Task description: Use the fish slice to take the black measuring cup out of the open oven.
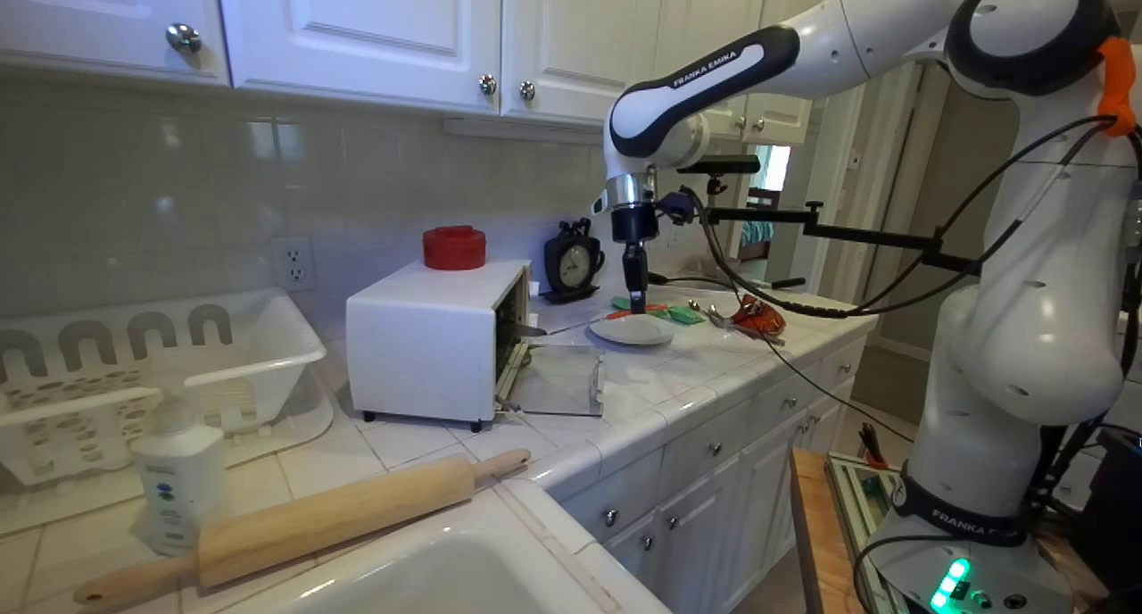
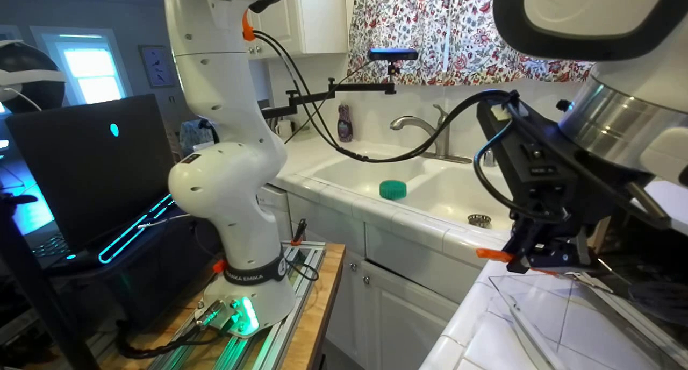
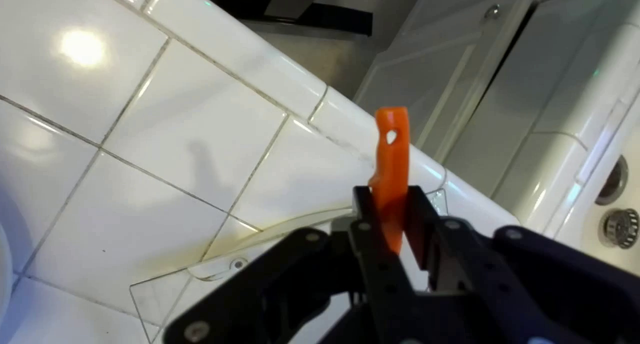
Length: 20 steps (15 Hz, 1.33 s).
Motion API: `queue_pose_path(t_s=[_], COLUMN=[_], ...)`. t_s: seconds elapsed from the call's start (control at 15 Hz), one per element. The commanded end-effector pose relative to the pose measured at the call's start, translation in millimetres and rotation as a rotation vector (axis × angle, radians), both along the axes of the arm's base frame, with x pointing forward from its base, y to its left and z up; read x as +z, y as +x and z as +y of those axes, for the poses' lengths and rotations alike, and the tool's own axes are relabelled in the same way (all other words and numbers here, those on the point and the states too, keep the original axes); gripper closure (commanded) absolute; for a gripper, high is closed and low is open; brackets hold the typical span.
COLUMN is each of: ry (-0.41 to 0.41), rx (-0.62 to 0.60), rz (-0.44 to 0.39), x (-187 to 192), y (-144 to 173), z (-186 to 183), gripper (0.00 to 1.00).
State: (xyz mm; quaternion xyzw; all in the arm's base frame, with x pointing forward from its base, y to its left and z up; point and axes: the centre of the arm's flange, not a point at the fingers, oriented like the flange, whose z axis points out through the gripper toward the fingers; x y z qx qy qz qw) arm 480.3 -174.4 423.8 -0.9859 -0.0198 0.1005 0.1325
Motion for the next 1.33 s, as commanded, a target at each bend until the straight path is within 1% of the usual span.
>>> queue_pose_path(t_s=[0.0,0.27,0.53,0.73,1.0,1.27], ry=[0.061,0.016,0.009,-0.002,0.004,0.008], rx=[-0.110,-0.162,-0.185,-0.173,-0.136,-0.133], rz=[0.009,0.068,0.100,0.096,0.092,0.084], x=[-2.8,-14.1,-18.6,-14.9,-8.2,-6.4], y=[29.4,41.0,48.5,47.7,44.1,48.0], z=[-9.6,-1.5,7.7,17.7,31.9,31.7], gripper=[0.95,0.95,0.95,0.95,0.95,0.95])
